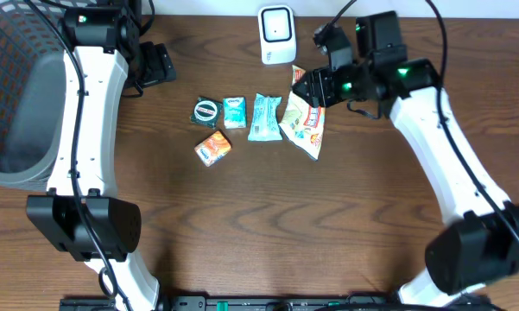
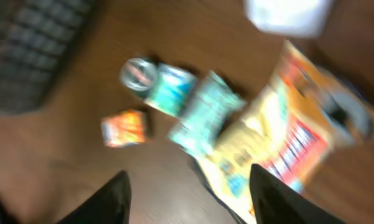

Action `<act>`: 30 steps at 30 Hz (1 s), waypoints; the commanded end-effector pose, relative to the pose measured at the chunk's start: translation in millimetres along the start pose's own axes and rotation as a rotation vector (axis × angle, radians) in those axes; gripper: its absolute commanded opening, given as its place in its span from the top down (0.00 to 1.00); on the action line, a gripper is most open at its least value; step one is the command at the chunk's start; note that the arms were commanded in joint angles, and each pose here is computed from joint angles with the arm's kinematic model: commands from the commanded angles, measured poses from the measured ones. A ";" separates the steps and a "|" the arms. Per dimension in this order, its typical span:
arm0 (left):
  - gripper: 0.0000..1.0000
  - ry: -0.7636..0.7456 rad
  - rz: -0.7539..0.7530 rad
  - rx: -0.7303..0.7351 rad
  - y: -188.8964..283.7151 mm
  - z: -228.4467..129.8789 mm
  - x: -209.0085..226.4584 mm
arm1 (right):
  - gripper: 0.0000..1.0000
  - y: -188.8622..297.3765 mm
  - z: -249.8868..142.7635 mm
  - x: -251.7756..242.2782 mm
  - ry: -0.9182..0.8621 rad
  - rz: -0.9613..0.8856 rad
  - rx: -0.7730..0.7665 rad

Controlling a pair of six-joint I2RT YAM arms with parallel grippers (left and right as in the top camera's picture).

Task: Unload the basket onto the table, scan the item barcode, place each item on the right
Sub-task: 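Grasp the yellow snack bag with the right gripper and lift it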

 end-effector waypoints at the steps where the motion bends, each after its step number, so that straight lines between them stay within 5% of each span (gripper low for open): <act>1: 0.02 -0.011 0.015 0.017 -5.7 -1.0 1.1 | 0.44 -9.4 7.2 -20.3 -0.125 -0.170 -0.038; 7: 0.02 -0.010 0.015 0.017 -5.7 -1.0 1.1 | 0.79 -20.8 24.6 -40.8 -0.137 -0.337 -0.047; 12: 0.02 -0.010 0.015 0.017 -5.7 -1.0 1.1 | 0.94 -37.2 44.9 -51.5 -0.129 -0.402 -0.065; 25: 0.02 -0.010 0.015 0.017 -5.7 -1.0 1.1 | 0.99 -144.0 2.5 -118.9 -0.223 -0.490 0.137; 30: 0.02 -0.010 0.015 0.017 -5.7 -1.0 1.1 | 0.99 -150.7 -7.5 -132.4 -0.237 -0.536 0.179</act>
Point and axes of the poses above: each gripper's point midway between its finger pads, its own y axis back along the fingers, its own x axis along the line the jaws close on, z = x × y, the point moved 6 cm from there along y, back along the fingers, and after that the axes turned 14 degrees about -y, right-handed, at the moved point
